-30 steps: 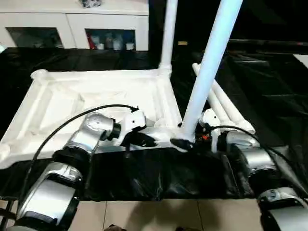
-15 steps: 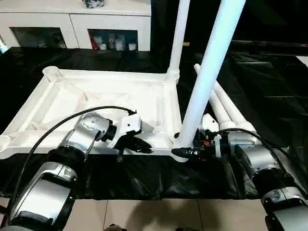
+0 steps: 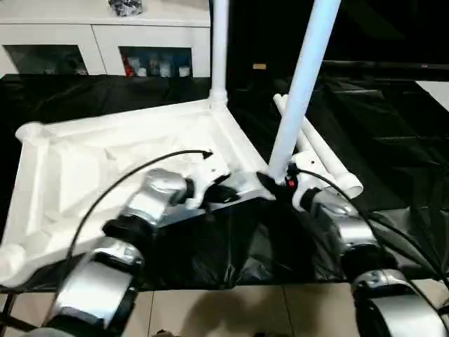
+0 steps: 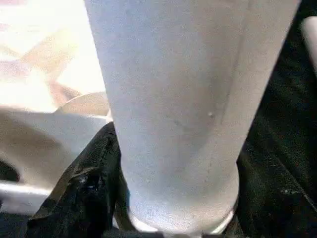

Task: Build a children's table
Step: Rotate leg to tighten

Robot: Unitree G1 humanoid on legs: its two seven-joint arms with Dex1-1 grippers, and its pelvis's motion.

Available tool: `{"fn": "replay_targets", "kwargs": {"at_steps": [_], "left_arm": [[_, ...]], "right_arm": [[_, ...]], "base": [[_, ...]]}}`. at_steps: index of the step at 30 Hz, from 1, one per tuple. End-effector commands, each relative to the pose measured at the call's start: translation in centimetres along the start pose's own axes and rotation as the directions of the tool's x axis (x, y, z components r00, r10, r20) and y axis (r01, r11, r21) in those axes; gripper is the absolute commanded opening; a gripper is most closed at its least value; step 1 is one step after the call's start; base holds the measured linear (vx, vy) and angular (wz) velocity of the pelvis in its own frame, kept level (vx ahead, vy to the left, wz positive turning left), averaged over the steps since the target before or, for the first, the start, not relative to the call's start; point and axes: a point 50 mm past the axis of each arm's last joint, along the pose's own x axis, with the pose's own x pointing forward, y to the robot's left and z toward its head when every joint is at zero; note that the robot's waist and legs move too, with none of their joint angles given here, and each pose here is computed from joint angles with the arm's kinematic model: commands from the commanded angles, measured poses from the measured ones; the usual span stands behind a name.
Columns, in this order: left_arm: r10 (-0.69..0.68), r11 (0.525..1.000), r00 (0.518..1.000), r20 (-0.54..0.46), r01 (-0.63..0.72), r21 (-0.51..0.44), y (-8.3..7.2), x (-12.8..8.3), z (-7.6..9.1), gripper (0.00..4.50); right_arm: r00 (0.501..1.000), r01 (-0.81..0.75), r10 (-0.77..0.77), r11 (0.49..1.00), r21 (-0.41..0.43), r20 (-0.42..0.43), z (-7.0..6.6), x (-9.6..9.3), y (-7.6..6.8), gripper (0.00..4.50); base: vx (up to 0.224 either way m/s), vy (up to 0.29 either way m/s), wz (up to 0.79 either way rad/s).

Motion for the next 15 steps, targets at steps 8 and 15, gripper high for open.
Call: {"fn": "replay_targets", "kwargs": {"at_steps": [8, 15], "left_arm": [[-0.109, 0.989, 0.994, 0.014, 0.107, 0.100, -0.9, 0.8, 1.6, 0.00], [-0.194, 0.970, 0.980, -0.050, 0.199, 0.141, -0.2, -1.5, 0.2, 0.00]], "right_arm": [[0.990, -0.140, 0.141, 0.988, -0.068, 0.004, 0.2, 0.7, 1.9, 3.63], [0.936, -0.351, 0.348, 0.929, -0.120, -0.042, 0.5, -0.9, 0.5, 3.63]], "base": [[0.000, 0.000, 0.00], [0.000, 0.000, 0.00]]}}
